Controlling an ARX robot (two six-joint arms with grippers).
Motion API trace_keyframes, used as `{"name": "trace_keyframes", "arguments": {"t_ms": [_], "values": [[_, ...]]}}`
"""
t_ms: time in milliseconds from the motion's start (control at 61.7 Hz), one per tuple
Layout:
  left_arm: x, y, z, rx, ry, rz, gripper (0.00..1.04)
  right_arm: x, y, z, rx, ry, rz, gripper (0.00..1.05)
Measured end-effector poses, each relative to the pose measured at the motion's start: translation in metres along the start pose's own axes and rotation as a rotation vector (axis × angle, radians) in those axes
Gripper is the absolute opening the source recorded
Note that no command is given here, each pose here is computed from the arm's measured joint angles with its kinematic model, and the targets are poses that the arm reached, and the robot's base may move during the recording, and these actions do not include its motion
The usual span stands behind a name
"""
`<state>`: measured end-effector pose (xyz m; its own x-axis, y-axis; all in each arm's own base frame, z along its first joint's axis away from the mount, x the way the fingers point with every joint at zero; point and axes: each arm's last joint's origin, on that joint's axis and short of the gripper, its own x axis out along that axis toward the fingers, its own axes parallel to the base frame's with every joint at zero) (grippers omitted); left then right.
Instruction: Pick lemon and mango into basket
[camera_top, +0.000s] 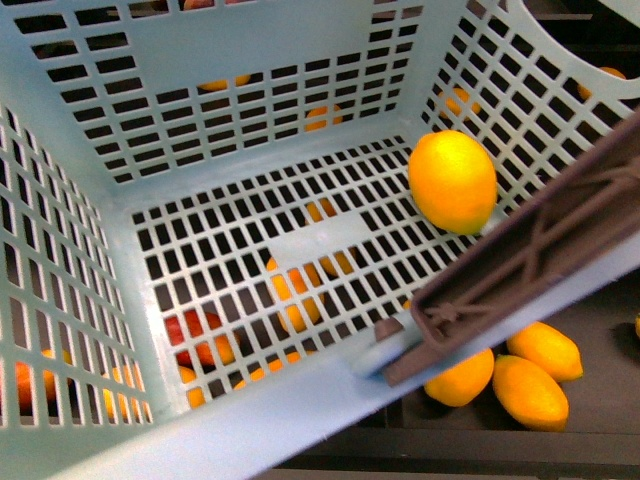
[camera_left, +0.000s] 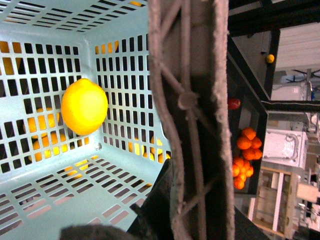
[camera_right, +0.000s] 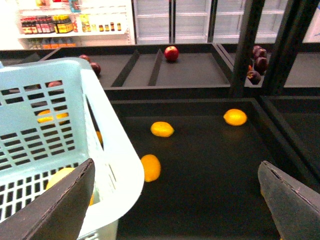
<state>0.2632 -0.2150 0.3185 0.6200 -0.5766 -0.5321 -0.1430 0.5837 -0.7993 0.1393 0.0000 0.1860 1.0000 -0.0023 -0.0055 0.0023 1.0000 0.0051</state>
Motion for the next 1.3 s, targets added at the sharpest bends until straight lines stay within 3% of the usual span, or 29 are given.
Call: {"name": "trace_keyframes", "arguments": {"t_ms": [1296], "values": [[-0.001,0.003,0.01,0.004,-0.072,0.024,0.05,0.0,0.0,-0.001,0.0,0.003,0.007,0.96]]}}
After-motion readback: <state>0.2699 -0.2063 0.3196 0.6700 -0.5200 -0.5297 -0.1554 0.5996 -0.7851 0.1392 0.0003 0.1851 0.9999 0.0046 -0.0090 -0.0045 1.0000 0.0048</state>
